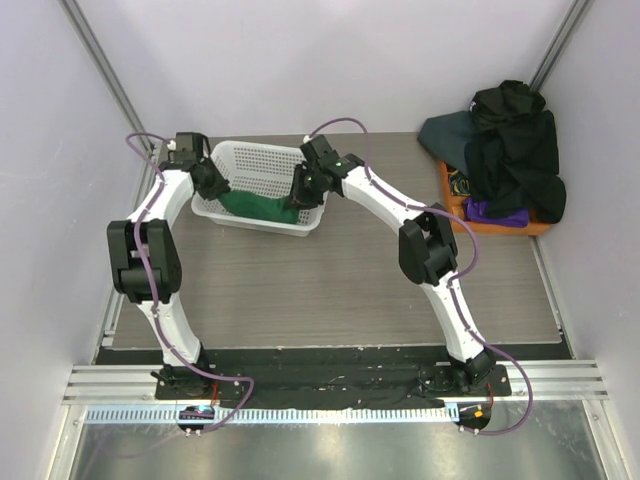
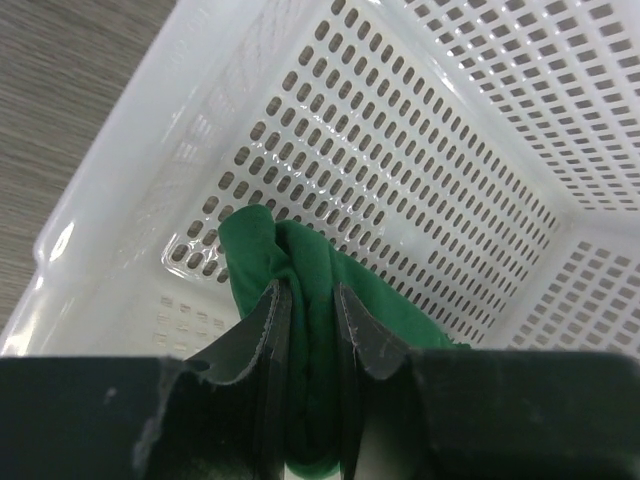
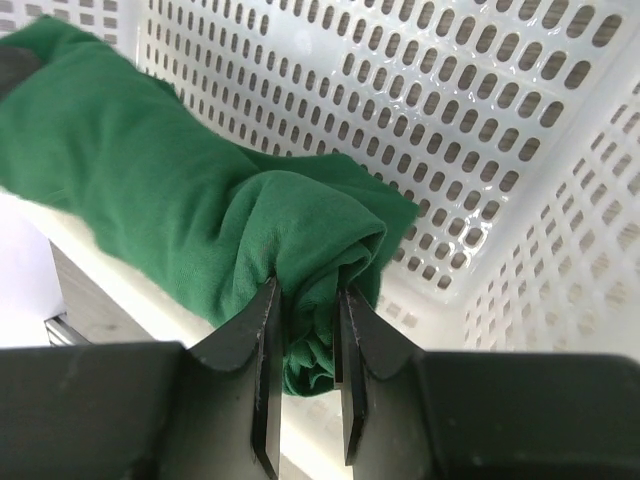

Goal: Roll the t-shirts
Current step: Place the T-shirt in the bin.

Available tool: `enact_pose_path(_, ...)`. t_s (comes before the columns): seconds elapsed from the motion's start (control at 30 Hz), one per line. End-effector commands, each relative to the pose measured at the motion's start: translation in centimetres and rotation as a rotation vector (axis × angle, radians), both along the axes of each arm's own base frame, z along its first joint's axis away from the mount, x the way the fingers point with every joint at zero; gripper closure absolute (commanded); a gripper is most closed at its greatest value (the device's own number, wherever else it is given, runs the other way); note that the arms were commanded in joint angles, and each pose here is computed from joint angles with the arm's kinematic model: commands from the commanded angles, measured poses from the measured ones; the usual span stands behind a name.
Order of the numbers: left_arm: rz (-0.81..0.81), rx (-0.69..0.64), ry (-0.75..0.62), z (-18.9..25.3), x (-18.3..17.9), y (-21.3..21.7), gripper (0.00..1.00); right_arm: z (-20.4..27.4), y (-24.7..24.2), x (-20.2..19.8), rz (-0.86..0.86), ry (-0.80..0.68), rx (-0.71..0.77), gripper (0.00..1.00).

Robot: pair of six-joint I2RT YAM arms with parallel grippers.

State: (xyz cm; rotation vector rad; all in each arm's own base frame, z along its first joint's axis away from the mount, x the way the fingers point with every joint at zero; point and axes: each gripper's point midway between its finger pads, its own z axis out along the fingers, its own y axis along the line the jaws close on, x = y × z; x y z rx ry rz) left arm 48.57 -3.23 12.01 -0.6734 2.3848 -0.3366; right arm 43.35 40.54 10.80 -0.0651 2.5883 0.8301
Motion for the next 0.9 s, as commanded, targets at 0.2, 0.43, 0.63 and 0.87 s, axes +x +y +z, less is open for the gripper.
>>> enact_pose_path(0.2,-0.062,0.014,0.063,-1.7,0.3,-1.4,0.90,1.6,1.4,-0.2,0.031,-0.084,-0.048,0.96)
enact_pose_path(0.43,-0.042,0.049,0.031,0.1,0.3,-0.8,0.65,2.5,1.2,-0.8,0.042,-0.109,-0.067,0.79)
enact_pose_path(0.63,-0.038,0.066,-0.011,2.2,0.8,-0.9,0.46,4.5,0.9,-1.1,0.028,-0.163,-0.084,0.63)
enact_pose_path(0.87,-0.016,0.122,-0.028,4.3,0.8,0.0,0.37,6.2,0.1,-1.3,0.005,-0.219,-0.121,0.48)
